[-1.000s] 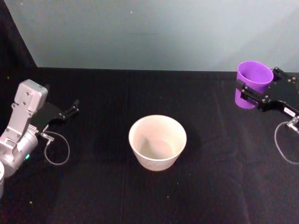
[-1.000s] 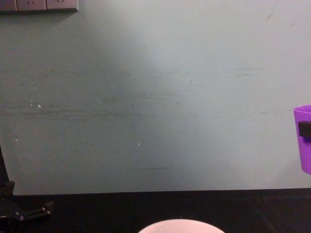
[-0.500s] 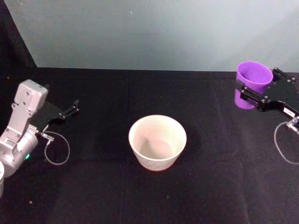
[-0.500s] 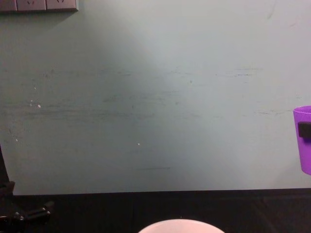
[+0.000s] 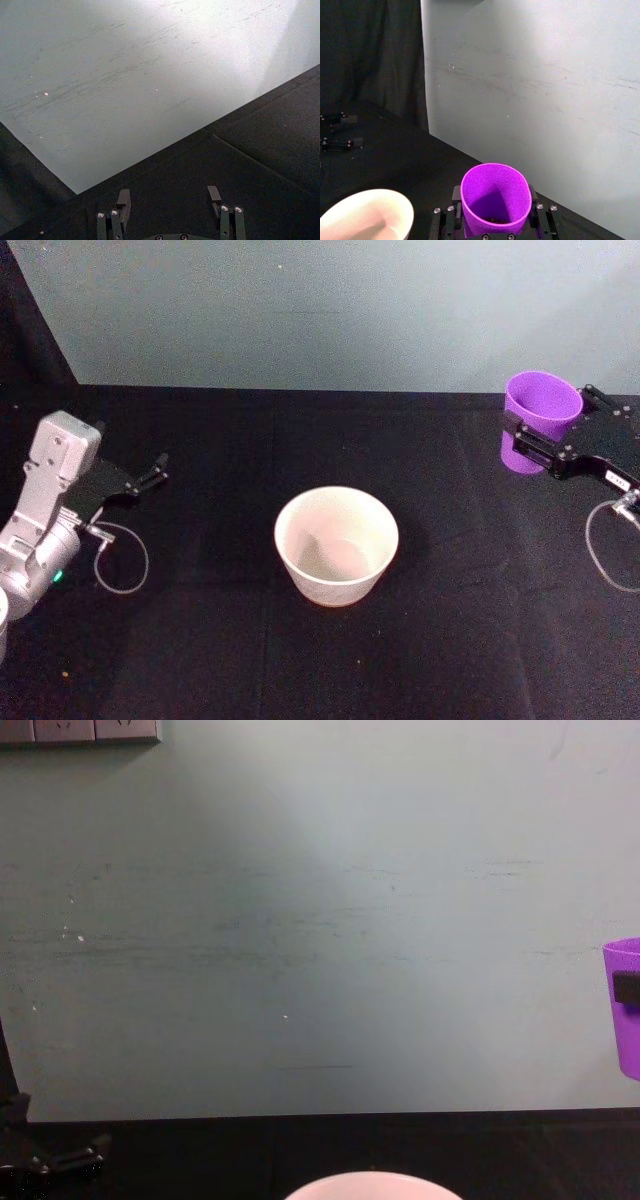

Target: Pick up the cup and pour the mung beans from the cup into the bowl.

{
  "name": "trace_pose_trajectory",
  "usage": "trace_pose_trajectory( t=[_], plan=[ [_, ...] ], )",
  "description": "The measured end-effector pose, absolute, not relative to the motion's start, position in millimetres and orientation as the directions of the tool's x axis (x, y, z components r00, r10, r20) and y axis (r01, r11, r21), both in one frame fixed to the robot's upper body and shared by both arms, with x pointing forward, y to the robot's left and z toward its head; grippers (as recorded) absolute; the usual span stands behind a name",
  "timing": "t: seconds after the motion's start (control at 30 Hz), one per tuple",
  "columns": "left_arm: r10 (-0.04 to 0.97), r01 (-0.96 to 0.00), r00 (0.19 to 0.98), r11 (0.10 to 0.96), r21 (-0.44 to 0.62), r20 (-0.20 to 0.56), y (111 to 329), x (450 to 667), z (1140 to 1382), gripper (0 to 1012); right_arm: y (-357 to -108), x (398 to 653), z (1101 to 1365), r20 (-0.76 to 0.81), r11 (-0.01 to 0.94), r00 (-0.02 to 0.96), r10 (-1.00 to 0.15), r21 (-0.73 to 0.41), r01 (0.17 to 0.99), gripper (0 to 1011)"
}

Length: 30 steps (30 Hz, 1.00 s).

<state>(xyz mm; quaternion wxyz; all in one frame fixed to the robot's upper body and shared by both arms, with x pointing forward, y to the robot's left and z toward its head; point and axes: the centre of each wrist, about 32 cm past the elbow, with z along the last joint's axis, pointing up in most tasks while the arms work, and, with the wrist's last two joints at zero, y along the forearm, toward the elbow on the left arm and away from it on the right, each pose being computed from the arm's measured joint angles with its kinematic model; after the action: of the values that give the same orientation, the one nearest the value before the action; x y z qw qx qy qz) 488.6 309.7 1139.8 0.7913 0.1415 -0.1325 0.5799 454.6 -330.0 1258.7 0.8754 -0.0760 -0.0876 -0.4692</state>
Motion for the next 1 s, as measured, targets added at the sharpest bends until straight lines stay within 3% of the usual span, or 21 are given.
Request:
trace_pose_trajectory(
  t=[1.0],
  plan=[
    [0.880, -0.955, 0.292, 0.287, 0.070, 0.374, 309.7, 488.6, 1139.8, 1000, -330.0, 454.6, 1258.6, 0.225, 0.547, 0.543, -0.809, -0.050, 0.836, 733]
  ],
)
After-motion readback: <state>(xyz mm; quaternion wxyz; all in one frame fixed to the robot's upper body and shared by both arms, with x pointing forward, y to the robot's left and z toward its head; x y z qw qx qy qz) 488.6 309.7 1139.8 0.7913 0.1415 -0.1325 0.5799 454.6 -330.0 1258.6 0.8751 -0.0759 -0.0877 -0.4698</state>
